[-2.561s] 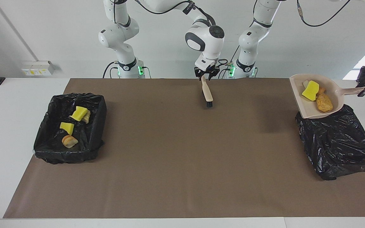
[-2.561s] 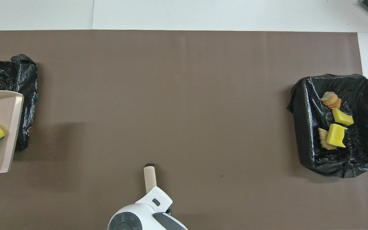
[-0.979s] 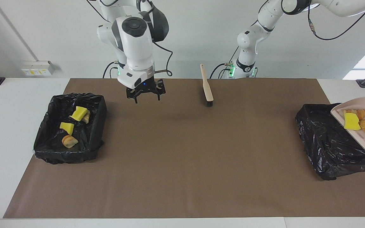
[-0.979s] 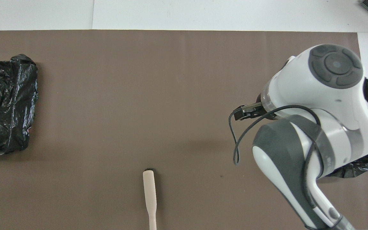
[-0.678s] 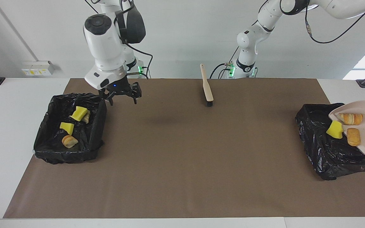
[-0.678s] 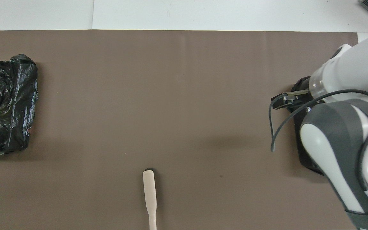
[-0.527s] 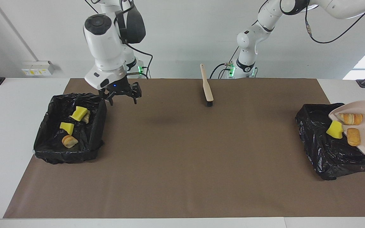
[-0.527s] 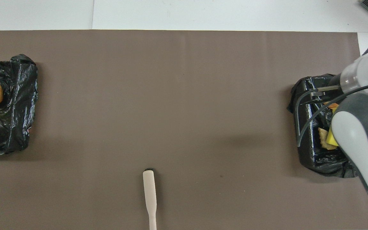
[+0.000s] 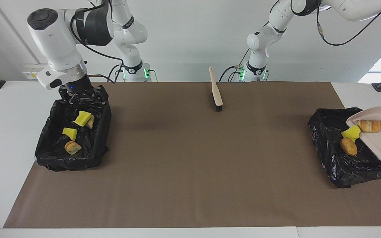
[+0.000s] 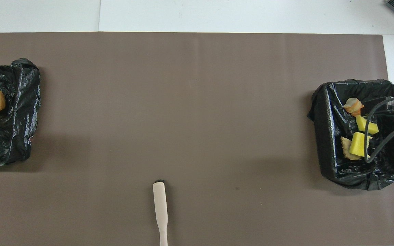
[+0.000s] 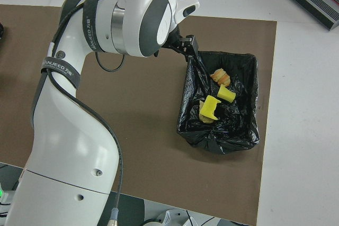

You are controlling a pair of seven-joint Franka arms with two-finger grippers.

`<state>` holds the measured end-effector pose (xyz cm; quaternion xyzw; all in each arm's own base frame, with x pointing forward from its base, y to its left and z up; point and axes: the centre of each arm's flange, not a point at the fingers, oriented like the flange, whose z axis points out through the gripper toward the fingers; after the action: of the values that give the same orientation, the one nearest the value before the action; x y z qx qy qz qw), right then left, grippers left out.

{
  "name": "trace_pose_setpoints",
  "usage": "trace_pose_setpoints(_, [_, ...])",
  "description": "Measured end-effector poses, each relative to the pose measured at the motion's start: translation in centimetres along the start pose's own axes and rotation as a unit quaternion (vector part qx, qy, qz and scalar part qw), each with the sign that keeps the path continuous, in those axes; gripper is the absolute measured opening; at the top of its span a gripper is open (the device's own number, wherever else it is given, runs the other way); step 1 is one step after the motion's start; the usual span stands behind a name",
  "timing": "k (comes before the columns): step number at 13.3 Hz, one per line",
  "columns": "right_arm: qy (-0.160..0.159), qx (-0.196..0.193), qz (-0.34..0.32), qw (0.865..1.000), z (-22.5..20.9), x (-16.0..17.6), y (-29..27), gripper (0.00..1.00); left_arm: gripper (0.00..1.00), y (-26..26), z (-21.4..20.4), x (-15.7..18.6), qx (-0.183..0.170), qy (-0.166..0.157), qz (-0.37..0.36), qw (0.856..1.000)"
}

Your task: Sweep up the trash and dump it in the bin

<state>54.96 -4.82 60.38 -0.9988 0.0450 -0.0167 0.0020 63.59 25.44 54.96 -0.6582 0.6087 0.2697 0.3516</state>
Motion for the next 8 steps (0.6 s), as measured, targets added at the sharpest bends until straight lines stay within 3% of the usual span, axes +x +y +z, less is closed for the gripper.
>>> trace_pose_setpoints(4, [0.001,0.0,-0.005,1.0,-0.2,-0.2,-0.6,1.0,0.32,-1.0,-2.3,0.6,0.026,-0.049,0.023,0.998])
trace_pose_setpoints(8, [0.001,0.0,-0.007,1.0,-0.1,-0.2,-0.8,1.0,0.32,-0.9,-6.4,-0.4,0.042,-0.074,0.023,0.996])
